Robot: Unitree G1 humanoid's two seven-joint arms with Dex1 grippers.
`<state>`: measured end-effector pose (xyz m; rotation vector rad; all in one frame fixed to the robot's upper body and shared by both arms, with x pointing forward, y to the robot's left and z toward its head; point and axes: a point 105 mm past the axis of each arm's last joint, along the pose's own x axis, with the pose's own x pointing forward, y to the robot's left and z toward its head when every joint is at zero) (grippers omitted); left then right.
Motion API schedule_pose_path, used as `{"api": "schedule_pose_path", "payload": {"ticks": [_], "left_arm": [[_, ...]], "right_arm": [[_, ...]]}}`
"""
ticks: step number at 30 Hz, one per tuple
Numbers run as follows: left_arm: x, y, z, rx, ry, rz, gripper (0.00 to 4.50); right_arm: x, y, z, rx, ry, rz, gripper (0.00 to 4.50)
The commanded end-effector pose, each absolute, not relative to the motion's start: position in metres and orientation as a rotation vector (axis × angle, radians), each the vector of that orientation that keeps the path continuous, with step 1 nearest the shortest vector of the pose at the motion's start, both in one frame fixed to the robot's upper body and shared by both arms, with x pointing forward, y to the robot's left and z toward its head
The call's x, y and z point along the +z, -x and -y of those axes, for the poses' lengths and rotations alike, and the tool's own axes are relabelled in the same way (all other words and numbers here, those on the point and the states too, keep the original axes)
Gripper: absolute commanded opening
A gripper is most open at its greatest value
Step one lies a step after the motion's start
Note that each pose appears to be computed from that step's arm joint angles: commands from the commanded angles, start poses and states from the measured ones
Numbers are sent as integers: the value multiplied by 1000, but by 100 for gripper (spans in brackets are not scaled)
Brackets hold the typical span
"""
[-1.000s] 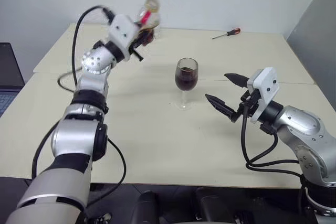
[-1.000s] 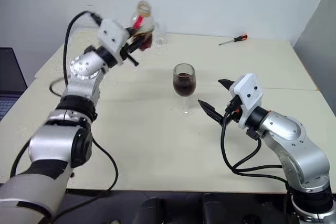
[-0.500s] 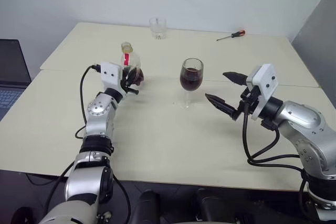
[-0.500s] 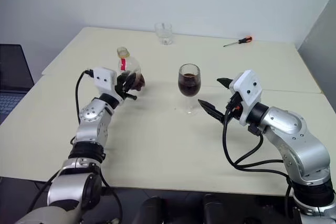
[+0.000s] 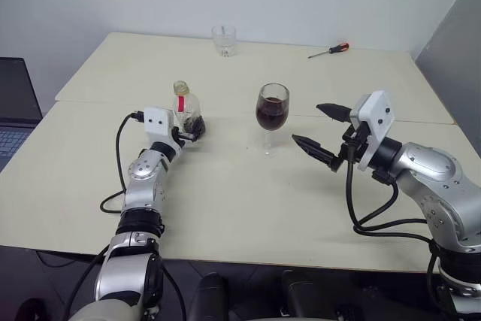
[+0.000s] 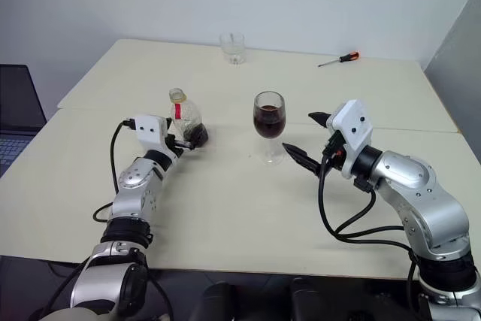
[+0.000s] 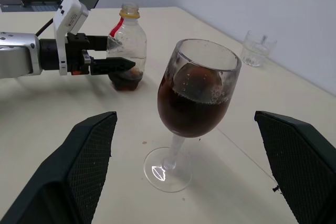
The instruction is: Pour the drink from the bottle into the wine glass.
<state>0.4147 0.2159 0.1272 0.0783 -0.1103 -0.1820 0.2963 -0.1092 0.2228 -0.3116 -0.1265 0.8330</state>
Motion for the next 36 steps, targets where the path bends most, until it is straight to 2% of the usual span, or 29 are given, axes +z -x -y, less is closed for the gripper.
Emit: {"api": "schedule_pose_path", "payload": {"ticks": [1, 4, 11, 16, 21, 24, 26, 30, 33, 36], "left_arm": [[149, -413, -218, -186, -132, 171, 449], [155, -402, -209, -274, -163, 178, 449], [198, -373, -215, -356, -213, 194, 449], [205, -352, -206, -455, -160, 104, 449], [230, -327, -179, -714, -143, 48, 449], [270, -308, -181, -856, -117, 95, 449], [285, -301, -184, -908, -131, 105, 449], [283, -286, -189, -1030, -182, 13, 449], [277, -284, -192, -1079, -175, -42, 449], [276, -286, -194, -1090, -166, -45, 449]], "right_arm": [[235, -295, 109, 829, 340, 180, 450], [235, -294, 109, 831, 341, 179, 450], [241, -298, 113, 844, 353, 188, 450], [240, -305, 114, 859, 375, 184, 450], [245, -308, 125, 861, 356, 188, 450], [274, -301, 128, 897, 284, 273, 450], [282, -297, 128, 928, 271, 285, 450], [274, -289, 132, 1004, 297, 213, 450], [255, -288, 139, 1030, 367, 121, 450], [256, -290, 145, 1027, 368, 116, 450]]}}
